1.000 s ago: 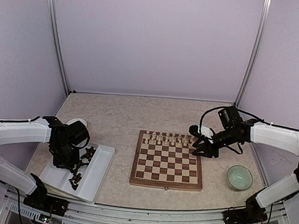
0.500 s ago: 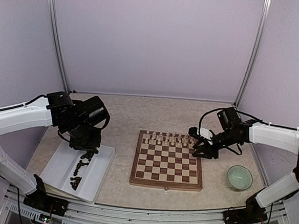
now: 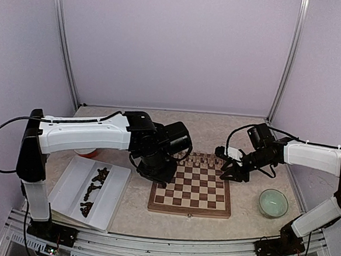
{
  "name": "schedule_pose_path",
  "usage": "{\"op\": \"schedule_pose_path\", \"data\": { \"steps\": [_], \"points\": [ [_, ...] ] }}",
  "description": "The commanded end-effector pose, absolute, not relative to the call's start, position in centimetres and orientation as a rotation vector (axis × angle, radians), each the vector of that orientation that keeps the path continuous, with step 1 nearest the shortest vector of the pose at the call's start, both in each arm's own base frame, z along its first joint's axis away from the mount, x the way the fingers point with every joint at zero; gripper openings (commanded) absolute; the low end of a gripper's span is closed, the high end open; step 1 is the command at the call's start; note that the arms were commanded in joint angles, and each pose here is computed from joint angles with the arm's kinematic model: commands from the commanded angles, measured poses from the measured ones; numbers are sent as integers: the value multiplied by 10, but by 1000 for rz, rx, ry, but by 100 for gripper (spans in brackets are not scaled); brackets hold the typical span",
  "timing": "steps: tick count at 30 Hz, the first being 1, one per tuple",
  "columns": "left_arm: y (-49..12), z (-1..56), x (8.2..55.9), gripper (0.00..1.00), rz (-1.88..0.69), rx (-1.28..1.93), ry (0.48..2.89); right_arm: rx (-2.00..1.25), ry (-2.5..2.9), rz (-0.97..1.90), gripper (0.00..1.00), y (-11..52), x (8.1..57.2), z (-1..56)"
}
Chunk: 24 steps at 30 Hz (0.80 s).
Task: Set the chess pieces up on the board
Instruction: Place the rook at f8.
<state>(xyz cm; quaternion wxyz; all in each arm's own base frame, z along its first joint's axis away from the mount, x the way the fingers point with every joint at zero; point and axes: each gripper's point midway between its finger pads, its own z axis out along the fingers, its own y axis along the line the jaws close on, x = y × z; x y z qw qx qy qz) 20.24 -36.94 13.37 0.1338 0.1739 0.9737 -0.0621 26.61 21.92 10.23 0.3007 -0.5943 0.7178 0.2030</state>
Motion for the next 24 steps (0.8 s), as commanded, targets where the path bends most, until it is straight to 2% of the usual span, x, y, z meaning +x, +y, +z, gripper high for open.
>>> {"op": "schedule_pose_path", "data": {
  "steps": [1, 8, 24],
  "points": [
    [-410, 124, 192, 2, -220, 718, 2810, -1590, 1900, 507, 38, 218, 264, 98],
    [-436, 97, 182, 3, -246, 816, 2846, -1584, 1896, 478, 38, 216, 265, 100],
    [-429, 77, 179, 6, -174, 816, 2876, -1593, 1902, 468, 38, 214, 265, 96]
  ]
}}
